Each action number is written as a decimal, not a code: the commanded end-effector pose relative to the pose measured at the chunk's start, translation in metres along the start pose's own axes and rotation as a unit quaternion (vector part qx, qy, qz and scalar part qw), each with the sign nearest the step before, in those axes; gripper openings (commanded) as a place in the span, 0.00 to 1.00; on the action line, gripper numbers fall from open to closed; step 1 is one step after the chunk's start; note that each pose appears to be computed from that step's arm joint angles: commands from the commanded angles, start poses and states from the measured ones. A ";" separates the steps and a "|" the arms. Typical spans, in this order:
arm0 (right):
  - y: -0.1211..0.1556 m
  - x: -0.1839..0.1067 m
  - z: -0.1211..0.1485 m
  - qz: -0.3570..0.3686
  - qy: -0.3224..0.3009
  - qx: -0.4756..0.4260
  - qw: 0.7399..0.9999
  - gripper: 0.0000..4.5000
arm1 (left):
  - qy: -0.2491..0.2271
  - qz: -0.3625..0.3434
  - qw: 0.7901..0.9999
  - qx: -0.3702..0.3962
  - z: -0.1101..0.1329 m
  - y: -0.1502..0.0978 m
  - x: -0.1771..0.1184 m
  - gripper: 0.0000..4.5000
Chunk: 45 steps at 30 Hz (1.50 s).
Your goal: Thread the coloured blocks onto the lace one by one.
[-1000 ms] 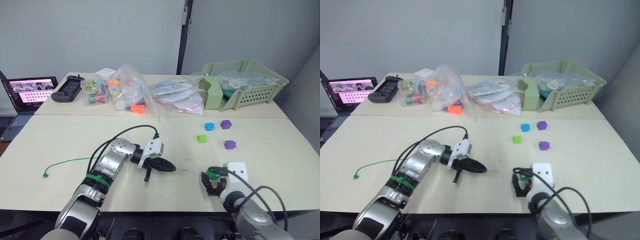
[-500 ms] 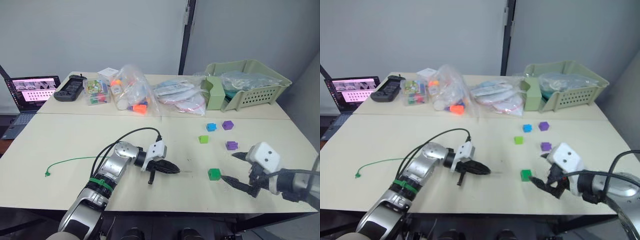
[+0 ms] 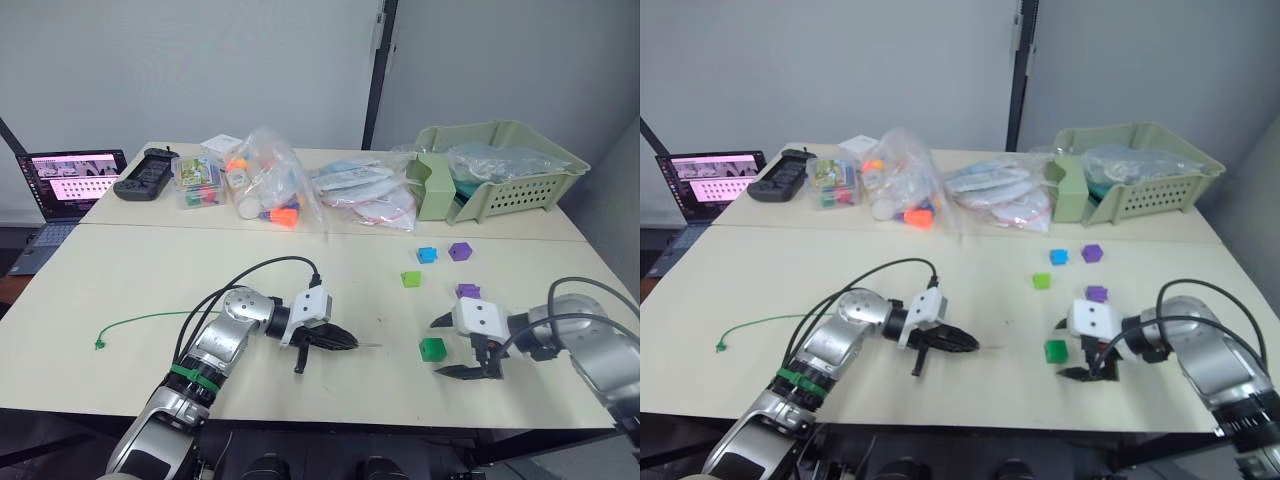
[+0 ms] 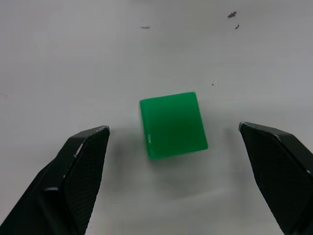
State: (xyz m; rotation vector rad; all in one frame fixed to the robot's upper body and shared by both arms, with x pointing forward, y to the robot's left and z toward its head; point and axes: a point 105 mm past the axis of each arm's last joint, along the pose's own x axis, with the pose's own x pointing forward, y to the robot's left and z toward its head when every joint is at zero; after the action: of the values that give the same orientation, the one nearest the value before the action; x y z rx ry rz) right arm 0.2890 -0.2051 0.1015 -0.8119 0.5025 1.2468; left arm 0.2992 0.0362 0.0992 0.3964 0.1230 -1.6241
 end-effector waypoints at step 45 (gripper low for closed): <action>0.031 0.030 0.045 0.028 0.012 0.062 0.998 0.26 | 0.064 -0.009 0.997 0.046 0.007 -0.006 0.024 0.00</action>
State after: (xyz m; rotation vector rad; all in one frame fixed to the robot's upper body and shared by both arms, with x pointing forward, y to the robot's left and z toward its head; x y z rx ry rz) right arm 0.2636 -0.1519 0.0950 -0.6913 0.6576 1.2431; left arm 0.2920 0.0174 0.0823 0.5578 0.2152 -1.6121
